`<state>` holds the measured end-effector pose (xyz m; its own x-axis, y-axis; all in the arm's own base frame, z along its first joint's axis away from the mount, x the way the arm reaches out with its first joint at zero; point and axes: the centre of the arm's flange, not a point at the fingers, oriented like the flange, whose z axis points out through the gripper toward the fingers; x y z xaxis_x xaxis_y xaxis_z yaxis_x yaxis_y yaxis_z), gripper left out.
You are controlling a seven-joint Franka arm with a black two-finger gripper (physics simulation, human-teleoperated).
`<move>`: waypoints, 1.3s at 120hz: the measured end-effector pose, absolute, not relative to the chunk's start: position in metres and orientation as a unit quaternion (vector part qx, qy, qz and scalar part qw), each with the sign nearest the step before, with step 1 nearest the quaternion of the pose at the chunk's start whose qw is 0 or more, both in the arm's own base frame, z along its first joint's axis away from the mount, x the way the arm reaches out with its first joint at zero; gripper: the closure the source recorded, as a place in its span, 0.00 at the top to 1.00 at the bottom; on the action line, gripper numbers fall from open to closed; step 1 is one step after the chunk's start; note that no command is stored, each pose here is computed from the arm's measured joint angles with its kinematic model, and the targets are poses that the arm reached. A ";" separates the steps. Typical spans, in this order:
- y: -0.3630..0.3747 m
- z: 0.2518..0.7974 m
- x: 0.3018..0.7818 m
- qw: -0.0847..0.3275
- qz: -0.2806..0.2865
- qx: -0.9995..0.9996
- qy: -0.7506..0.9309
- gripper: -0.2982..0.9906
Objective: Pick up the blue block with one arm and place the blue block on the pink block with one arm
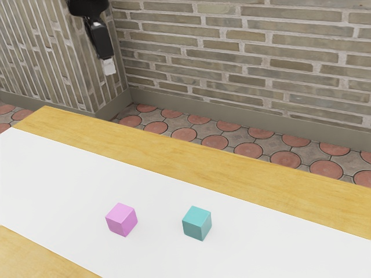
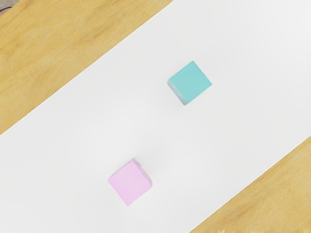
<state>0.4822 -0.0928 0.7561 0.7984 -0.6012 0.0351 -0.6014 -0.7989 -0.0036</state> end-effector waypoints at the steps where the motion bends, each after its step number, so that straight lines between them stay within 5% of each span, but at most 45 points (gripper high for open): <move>1: -0.095 0.756 0.482 0.004 0.017 0.947 -0.321 0.77; 34: -0.105 0.675 0.526 0.017 -0.066 0.926 -0.372 0.77; 66: -0.225 0.521 0.510 -0.008 -0.144 0.874 -0.464 0.77; 156: -0.238 0.330 0.509 0.023 -0.088 0.936 -0.341 0.77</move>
<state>0.5085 -0.2376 0.3303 0.7515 -0.6428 -0.1482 -0.6346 -0.7658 0.1036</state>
